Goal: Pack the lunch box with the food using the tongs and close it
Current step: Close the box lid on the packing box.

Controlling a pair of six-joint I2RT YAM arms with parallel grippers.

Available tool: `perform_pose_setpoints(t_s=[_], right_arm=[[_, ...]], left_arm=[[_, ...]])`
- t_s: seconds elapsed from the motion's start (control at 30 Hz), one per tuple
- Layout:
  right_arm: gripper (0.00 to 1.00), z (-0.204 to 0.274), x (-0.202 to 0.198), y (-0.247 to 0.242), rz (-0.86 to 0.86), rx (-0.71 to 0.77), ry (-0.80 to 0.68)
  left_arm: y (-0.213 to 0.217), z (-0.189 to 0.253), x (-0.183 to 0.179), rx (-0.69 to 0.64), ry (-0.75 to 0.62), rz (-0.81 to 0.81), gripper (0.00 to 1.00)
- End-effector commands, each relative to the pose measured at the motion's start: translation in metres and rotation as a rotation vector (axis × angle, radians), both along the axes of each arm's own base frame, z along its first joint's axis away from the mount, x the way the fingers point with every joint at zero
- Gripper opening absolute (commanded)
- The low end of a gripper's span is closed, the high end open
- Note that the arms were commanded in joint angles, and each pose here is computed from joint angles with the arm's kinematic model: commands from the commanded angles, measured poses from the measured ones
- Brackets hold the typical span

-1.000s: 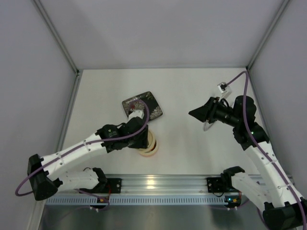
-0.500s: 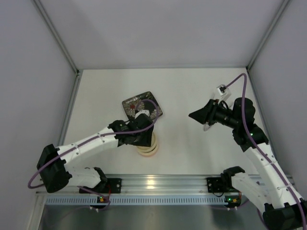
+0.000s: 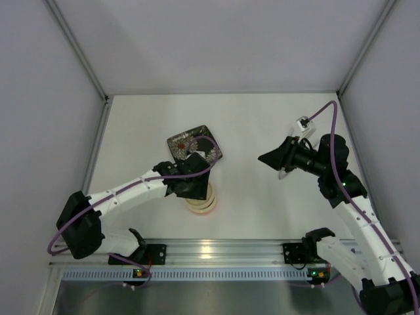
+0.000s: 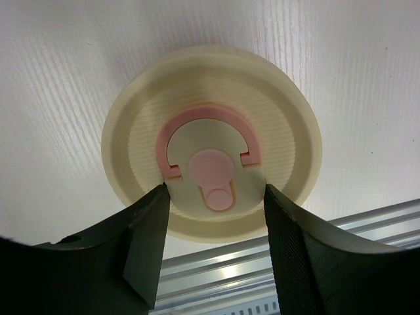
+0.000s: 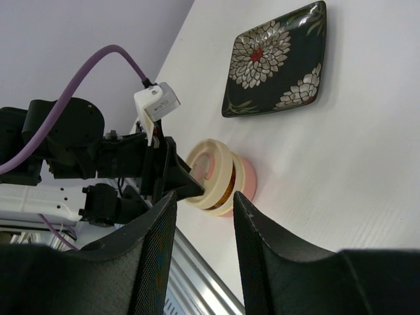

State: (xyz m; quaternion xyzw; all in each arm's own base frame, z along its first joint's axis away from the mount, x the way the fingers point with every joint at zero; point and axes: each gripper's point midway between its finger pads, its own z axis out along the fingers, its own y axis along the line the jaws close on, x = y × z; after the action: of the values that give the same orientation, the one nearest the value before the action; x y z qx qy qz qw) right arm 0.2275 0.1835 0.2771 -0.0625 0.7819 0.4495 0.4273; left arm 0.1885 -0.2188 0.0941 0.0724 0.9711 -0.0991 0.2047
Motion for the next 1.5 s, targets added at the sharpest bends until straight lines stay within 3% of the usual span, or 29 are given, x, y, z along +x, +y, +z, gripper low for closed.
perform_pose_setpoints(t_s=[0.0,1.1,1.47], right_arm=[[0.39,0.005,0.000,-0.003,-0.002,-0.002,-0.037],[0.37,-0.001,0.001,-0.001,0.007,0.002,-0.029],[0.37,-0.003,0.001,-0.001,0.010,-0.002,-0.025]], left_arm=[[-0.009,-0.001,0.003,-0.032,-0.009,-0.025,0.43],[0.008,0.000,0.009,0.145,-0.059,-0.050,0.46],[-0.003,-0.001,0.003,0.126,-0.056,-0.076,0.46]])
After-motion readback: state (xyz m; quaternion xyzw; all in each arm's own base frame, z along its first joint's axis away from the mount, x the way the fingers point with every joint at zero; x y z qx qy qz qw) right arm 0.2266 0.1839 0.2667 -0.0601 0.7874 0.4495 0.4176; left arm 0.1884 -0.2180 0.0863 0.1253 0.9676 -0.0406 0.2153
